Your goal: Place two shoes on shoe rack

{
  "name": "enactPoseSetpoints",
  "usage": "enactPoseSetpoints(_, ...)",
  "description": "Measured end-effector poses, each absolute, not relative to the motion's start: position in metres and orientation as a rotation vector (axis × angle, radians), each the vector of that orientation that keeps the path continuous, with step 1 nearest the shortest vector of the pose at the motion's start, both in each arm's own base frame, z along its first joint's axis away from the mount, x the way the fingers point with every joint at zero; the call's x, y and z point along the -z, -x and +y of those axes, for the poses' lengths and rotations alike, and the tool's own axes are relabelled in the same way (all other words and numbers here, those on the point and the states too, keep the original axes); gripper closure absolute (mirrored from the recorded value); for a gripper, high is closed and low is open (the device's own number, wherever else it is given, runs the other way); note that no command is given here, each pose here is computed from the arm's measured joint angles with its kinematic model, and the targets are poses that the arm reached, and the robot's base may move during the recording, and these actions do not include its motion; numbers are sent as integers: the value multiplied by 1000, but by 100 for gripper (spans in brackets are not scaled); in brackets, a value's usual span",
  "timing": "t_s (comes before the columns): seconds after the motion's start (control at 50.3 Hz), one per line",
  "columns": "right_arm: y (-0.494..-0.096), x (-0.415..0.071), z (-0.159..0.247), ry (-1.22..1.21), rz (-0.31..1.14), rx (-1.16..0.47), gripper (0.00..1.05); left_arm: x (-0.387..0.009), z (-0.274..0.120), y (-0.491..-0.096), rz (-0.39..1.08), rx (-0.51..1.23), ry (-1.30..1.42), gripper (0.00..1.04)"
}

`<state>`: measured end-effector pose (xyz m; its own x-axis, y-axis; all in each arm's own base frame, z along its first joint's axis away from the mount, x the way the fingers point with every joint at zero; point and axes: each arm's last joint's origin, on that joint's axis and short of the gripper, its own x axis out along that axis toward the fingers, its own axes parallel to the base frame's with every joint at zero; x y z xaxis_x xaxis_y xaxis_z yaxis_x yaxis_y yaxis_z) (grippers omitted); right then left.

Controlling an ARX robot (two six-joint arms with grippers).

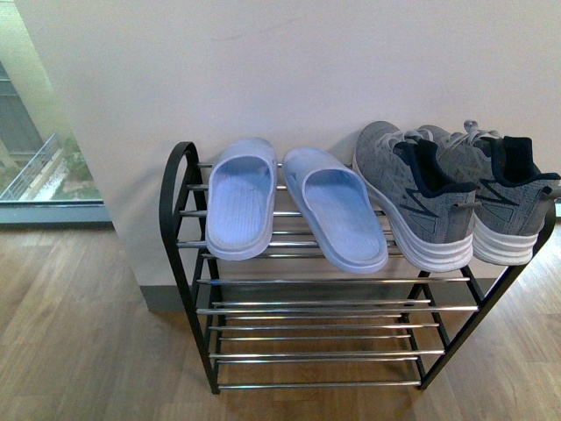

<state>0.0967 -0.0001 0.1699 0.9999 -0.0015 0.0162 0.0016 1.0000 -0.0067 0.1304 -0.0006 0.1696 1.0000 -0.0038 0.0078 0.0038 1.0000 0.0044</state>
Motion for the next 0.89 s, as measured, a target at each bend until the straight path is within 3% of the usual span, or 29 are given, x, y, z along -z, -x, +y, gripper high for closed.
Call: enactPoseSetpoints(0.895, -97, -170, 0, 7, -16, 2, 9, -171, 0, -109, -16, 4, -4, 103)
